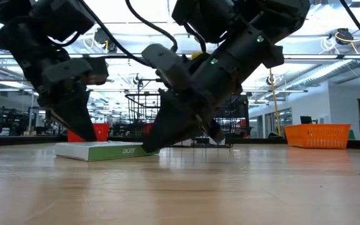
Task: Pick and place items into bin
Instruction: Put the card reader box into the orange bin
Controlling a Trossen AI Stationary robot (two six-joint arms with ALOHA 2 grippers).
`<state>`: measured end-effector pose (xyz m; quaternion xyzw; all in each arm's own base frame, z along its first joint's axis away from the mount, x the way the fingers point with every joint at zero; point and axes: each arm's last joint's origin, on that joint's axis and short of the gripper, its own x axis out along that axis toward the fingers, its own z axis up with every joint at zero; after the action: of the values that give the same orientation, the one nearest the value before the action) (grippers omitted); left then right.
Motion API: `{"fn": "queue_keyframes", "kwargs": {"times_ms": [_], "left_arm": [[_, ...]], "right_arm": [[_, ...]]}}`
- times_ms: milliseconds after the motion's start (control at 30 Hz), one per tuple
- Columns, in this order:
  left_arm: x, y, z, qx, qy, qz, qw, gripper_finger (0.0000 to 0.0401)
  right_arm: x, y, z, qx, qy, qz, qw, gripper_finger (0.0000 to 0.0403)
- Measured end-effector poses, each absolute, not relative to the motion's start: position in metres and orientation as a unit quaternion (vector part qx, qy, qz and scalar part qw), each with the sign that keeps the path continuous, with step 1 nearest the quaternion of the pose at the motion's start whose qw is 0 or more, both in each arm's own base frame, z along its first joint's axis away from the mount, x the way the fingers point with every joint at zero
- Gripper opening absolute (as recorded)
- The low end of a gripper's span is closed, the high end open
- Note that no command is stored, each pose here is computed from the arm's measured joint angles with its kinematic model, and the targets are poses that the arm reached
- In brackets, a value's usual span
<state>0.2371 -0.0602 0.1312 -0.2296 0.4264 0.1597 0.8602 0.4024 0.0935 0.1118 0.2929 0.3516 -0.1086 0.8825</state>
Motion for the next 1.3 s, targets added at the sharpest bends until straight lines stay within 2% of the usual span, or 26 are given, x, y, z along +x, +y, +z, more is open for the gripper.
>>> {"fn": "queue_keyframes", "kwargs": {"times_ms": [367,500,867,1300], "left_arm": [[0.234,-0.058,0.129,-0.229,0.436,0.184,0.85,0.0004],[0.237,-0.06,0.13,-0.24,0.432,0.162,0.854,0.001],[0.256,-0.061,0.102,-0.262,0.43,0.138,0.853,0.0008],[0.262,-0.07,0.106,-0.288,0.401,0.086,0.866,0.0004]], "right_arm": [[0.402,0.093,0.111,0.304,0.357,-0.114,0.876,0.0],[0.402,0.092,0.111,0.304,0.355,-0.115,0.876,0.0],[0.402,0.091,0.111,0.312,0.369,-0.098,0.87,0.0],[0.391,0.092,0.105,0.312,0.424,-0.13,0.84,0.0]]}}
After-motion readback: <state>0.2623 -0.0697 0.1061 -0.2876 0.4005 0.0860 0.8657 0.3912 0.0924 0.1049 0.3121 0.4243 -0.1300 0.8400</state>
